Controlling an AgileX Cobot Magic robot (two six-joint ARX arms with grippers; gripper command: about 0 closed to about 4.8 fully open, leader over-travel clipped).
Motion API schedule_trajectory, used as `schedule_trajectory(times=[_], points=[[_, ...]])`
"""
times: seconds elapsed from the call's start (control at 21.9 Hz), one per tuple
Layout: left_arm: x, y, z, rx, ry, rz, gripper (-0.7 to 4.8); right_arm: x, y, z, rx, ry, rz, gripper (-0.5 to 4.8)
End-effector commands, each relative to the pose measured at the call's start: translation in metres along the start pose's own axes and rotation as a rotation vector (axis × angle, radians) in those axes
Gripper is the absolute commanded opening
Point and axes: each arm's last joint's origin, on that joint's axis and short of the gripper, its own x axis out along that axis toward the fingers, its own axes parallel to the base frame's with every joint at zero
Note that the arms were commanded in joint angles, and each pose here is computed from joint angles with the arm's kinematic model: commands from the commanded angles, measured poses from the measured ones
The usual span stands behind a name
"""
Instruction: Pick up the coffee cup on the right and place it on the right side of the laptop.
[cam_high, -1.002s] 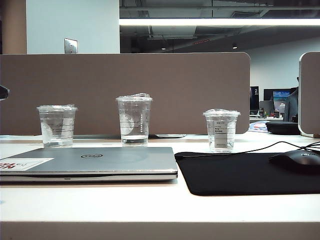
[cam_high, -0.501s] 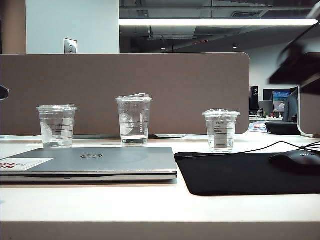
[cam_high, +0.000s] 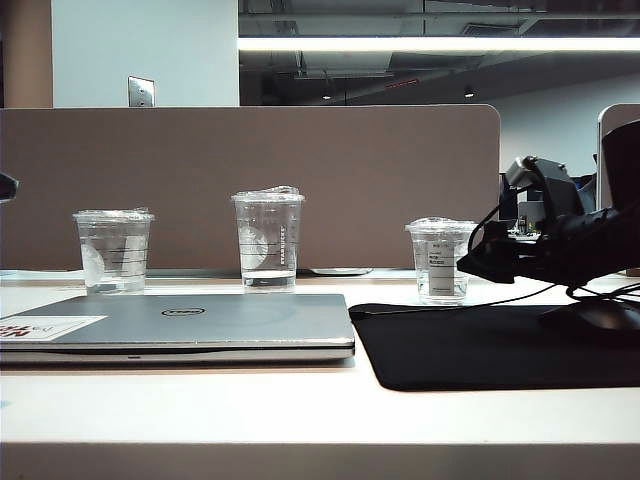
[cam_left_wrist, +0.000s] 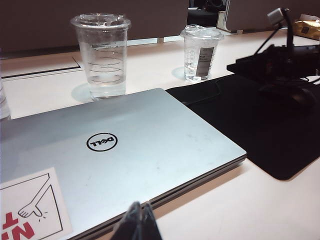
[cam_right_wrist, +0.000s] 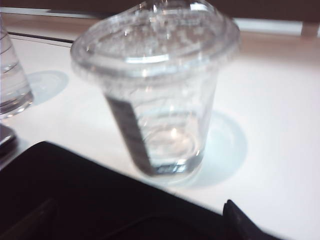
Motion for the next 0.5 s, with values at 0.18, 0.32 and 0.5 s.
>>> schedule_trajectory(times=[0.18, 0.32, 0.5], points=[[0.000, 0.000, 0.000, 0.002, 0.006, 0.000, -0.05, 0.023, -0.005, 0.005, -0.066, -0.037, 0.016, 4.79], [0.000, 0.000, 0.000, 0.002, 0.006, 0.000, -0.05, 0.037, -0.003, 0.008, -0.076, -0.053, 0.031, 4.79], [0.000, 0.000, 0.000, 0.002, 0.005, 0.000, -0.05, 0.054, -0.003, 0.007, -0.083, -0.062, 0.040, 4.79]])
